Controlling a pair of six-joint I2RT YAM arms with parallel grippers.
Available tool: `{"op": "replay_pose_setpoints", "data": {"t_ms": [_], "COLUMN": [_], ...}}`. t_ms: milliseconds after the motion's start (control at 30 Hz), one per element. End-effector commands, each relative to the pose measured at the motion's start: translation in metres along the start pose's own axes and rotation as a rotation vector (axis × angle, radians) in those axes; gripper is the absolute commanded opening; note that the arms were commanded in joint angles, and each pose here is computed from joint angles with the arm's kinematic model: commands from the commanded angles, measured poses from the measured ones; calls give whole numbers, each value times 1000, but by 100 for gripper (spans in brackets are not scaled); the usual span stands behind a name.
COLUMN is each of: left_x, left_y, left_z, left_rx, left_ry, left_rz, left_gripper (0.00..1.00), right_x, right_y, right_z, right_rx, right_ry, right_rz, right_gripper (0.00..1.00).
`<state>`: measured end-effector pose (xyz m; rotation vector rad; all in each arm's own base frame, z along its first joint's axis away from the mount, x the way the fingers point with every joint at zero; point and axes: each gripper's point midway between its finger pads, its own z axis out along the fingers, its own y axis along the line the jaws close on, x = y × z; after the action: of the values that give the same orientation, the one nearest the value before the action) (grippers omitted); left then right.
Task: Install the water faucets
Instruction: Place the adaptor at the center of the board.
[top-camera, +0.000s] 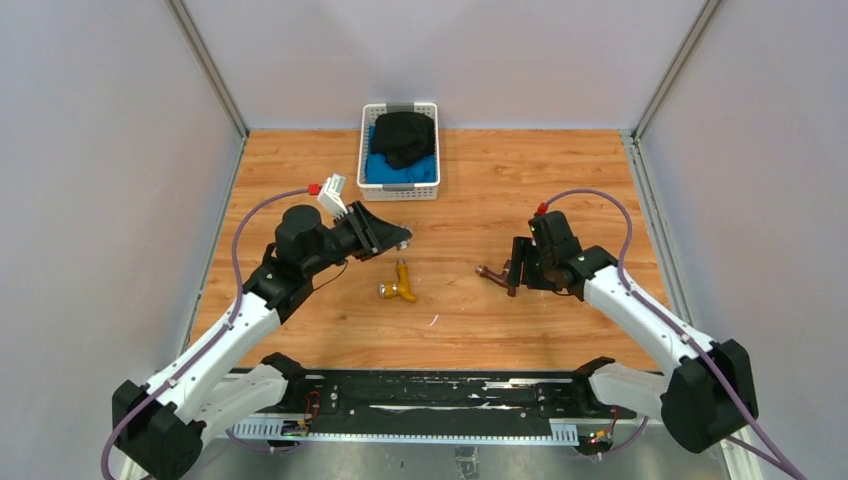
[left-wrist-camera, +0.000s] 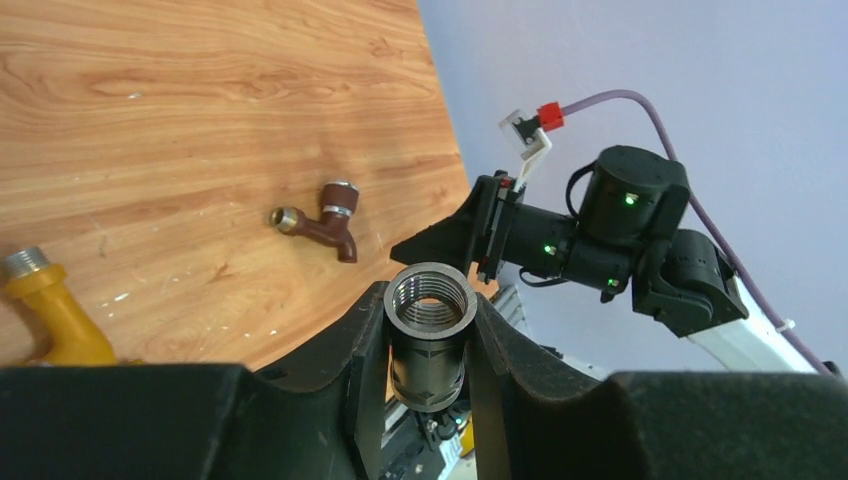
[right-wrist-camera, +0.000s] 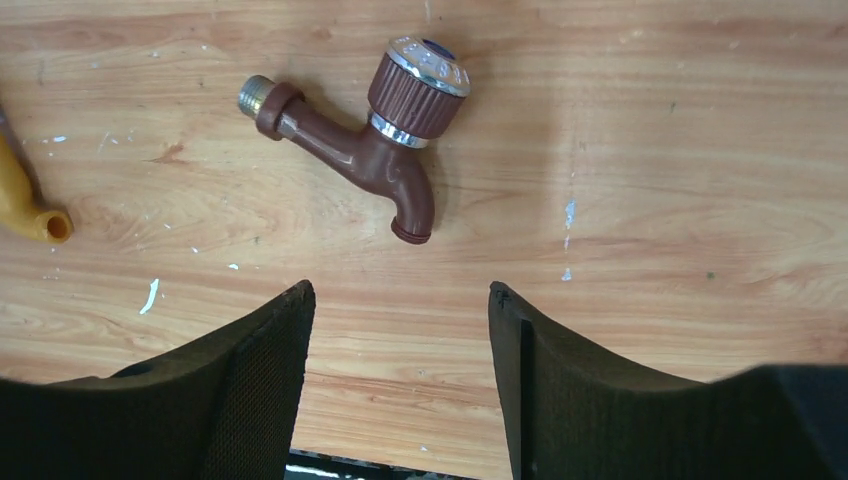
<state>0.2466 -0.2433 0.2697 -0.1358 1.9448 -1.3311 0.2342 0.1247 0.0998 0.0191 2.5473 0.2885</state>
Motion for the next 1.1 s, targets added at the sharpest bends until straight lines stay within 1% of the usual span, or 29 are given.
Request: {"op": "replay_pose_setpoints", "data": {"t_ms": [0, 133, 233, 267, 400, 467, 500, 633, 700, 800, 833, 933, 967, 1067], "left_x": [-4, 5, 14, 17, 33, 41, 47, 66, 80, 88, 88, 95, 98, 105], "left_y": [9, 26, 51, 58, 68, 82, 88, 115, 133, 149, 154, 169, 173, 186], "left_z": [-13, -12, -5, 0, 31, 49, 58, 92, 107, 121, 125, 130, 130, 128], "left_rx": [-42, -88, -169, -184, -135, -147, -142, -177, -212, -243, -254, -288, -303, -356], "left_ry": [-51, -30, 20, 41, 145, 197, 231, 331, 389, 419, 419, 443, 459, 505], "left_rz": [45, 65, 95, 93, 100, 99, 92, 52, 17, -5, -1, -10, -14, -13], "left_gripper": [0, 0, 0, 0, 0, 0, 0, 0, 0, 0, 0, 0, 2, 27], "right_x": [-2, -14, -17, -21, -25, -23, -21, -12, -10, -10, -12, -10, -8, -6], "right_y": [-11, -11, -21, -22, -24, -25, -25, -16, -17, -19, -19, -23, -24, -25], "right_z": [13, 33, 51, 54, 75, 84, 88, 101, 101, 95, 90, 77, 72, 57], "right_rx": [89, 133, 195, 201, 229, 242, 247, 203, 203, 194, 186, 177, 175, 144], "right_ry": [40, 35, 43, 35, 64, 85, 99, 137, 145, 132, 120, 102, 96, 74], "right_rz": [145, 235, 326, 343, 361, 366, 371, 380, 370, 345, 332, 287, 271, 220], "right_gripper": [64, 66, 67, 67, 67, 64, 62, 42, 27, 2, 0, 0, 0, 0]}}
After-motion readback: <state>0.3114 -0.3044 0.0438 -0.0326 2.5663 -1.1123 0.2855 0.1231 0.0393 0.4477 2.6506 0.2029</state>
